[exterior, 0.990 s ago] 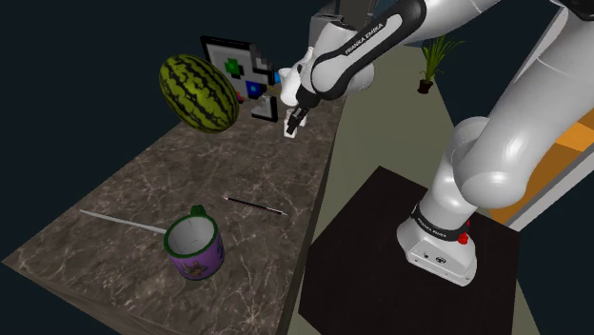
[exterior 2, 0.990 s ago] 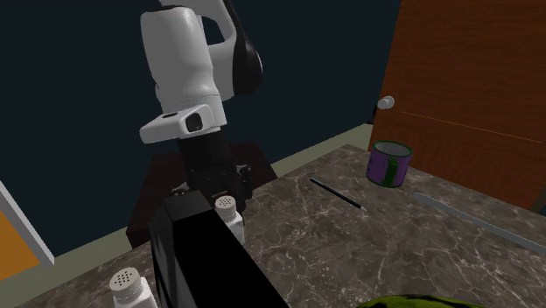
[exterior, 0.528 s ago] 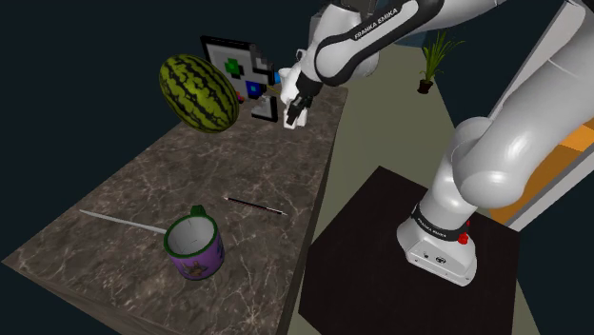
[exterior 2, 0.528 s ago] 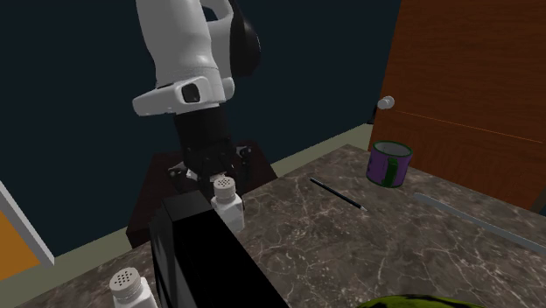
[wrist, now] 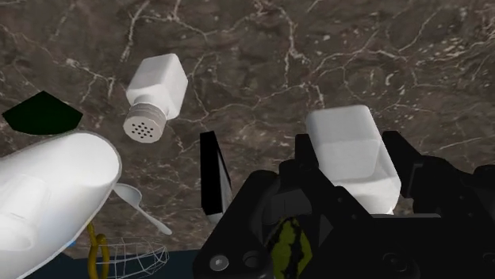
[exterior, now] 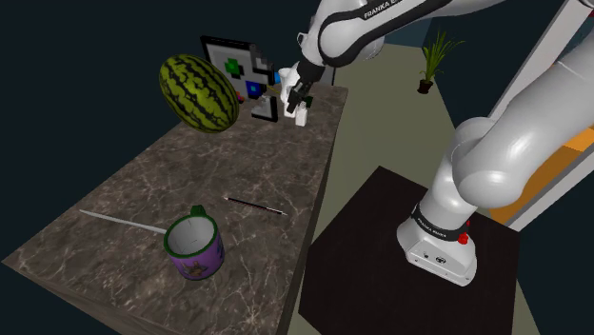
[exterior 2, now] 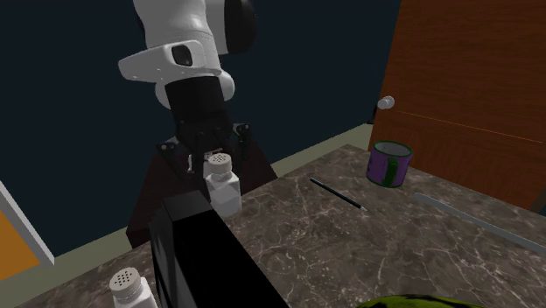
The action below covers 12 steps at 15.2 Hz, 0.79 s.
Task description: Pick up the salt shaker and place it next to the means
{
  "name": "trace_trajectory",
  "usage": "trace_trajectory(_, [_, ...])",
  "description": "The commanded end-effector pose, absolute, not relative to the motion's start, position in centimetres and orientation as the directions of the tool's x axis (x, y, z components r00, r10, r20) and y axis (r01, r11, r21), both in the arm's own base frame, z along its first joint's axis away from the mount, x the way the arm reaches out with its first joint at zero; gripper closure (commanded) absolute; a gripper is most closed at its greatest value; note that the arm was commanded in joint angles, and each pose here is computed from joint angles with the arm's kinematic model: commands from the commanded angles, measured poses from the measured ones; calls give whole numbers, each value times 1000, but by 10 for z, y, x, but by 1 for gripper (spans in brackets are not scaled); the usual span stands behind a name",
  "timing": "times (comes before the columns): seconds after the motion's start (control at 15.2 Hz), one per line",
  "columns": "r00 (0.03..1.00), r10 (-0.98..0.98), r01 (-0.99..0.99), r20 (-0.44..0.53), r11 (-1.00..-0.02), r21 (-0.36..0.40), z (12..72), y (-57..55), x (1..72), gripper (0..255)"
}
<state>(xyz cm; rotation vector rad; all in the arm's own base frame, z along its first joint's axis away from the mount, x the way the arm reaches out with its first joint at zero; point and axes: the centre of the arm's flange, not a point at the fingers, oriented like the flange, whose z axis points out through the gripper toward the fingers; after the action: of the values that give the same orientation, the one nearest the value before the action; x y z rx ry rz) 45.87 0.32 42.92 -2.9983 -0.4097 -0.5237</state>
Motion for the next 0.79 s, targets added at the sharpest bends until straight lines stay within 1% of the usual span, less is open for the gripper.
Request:
trace_trajectory(0.0, [907,248,272,341,-962,-23,440,4,457,255])
trace_trajectory(0.46, [907,248,272,341,-962,-23,473,4,457,255])
trace_trajectory(0.73, [907,248,272,341,-962,-23,473,56,465,255])
